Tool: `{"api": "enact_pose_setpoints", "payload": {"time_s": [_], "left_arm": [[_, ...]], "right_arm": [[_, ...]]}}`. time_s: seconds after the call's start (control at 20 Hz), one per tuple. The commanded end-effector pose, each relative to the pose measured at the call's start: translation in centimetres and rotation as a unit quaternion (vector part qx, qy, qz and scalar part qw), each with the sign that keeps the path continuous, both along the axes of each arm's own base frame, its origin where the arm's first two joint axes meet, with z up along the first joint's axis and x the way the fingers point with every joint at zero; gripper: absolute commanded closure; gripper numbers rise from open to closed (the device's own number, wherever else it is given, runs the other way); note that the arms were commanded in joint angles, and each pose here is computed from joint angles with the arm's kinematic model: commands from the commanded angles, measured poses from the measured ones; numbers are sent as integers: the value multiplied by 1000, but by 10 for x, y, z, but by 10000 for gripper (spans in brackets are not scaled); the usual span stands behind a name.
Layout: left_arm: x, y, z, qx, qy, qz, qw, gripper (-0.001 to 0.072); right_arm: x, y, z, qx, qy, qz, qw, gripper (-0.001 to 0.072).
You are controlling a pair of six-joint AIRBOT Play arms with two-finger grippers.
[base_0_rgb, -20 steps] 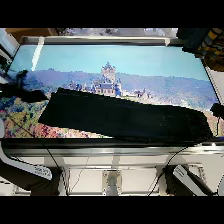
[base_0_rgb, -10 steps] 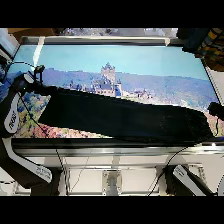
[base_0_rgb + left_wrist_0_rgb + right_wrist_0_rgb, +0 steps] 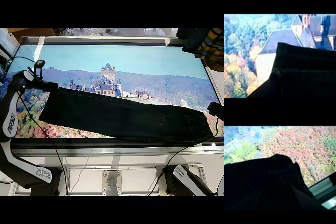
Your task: Fold the clothes and pants, and hang the long-sleeved shirts on hangers.
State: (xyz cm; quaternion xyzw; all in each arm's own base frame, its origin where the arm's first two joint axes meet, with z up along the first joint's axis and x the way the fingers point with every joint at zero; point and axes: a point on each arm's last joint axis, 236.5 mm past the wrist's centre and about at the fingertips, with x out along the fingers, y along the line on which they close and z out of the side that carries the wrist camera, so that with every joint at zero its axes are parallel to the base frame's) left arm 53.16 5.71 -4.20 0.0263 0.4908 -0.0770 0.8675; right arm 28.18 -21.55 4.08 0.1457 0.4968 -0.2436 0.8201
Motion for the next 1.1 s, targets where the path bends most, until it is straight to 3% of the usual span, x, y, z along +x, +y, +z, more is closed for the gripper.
{"api": "enact_pose_setpoints", "payload": {"time_s": [0.0,0.15,0.6,0.7,0.75,1.05], "left_arm": [[14,-13,53,19,-79,-58,995,689],[18,-25,68,6,-106,-80,991,688],[32,-15,-8,-5,-66,-50,997,664],[33,-14,-10,-3,-68,-48,997,385],[34,-14,-7,-4,-71,-46,996,329],[37,2,38,-5,-109,-14,994,330]], "right_arm": [[0,0,0,0,-1,0,1000,334],[1,-1,1,-1,-2,0,1000,334],[2,1,0,2,-4,-1,1000,334],[2,4,0,9,-6,-1,1000,334],[2,5,0,11,-6,-1,1000,334],[-3,10,-4,22,7,0,1000,334]]}}
